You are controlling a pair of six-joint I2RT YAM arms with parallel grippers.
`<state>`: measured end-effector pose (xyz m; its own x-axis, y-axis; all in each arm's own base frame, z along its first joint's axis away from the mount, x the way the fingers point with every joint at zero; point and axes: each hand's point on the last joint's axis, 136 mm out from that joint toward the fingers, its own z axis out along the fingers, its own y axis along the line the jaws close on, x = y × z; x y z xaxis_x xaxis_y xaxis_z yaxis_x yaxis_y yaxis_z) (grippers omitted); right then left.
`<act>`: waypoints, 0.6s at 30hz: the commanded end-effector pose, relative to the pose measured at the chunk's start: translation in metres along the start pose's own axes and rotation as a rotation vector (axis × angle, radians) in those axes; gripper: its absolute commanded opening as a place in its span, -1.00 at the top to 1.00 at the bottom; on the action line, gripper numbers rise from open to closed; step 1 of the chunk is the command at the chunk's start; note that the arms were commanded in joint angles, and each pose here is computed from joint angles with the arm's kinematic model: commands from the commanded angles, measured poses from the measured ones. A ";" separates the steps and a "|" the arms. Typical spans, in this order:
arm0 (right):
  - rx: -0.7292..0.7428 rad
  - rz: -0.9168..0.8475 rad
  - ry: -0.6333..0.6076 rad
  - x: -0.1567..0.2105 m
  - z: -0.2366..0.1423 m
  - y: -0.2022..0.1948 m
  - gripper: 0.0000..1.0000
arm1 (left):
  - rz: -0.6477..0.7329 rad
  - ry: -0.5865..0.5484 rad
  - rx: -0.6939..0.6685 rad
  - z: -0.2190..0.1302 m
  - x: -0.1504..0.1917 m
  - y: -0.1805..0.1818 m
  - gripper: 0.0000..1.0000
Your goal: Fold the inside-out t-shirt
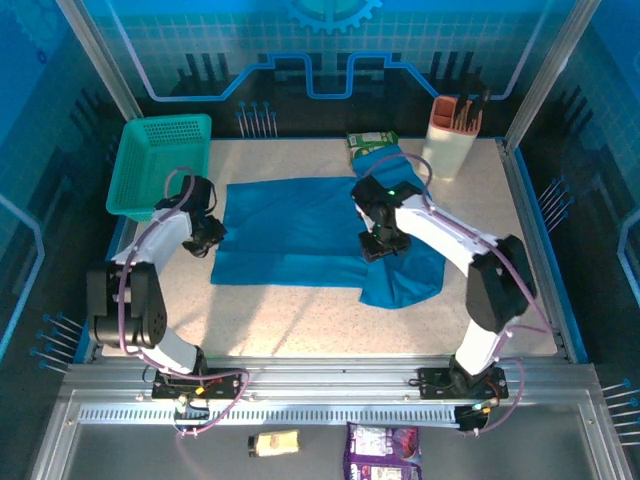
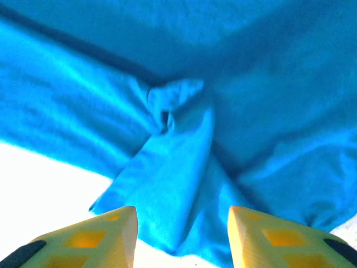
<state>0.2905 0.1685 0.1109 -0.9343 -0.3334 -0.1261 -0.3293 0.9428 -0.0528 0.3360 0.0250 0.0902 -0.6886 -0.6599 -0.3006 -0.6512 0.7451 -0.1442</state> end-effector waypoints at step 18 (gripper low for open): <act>0.006 -0.218 0.062 0.076 0.058 0.078 -0.04 | 0.094 0.280 0.077 0.034 0.113 -0.026 0.58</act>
<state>0.1924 0.2109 0.0447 -0.8408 -0.5409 -0.0219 -0.5391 0.8403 -0.0568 0.2951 -0.0685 0.0363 -0.8232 -0.5635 -0.0691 -0.5372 0.8126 -0.2261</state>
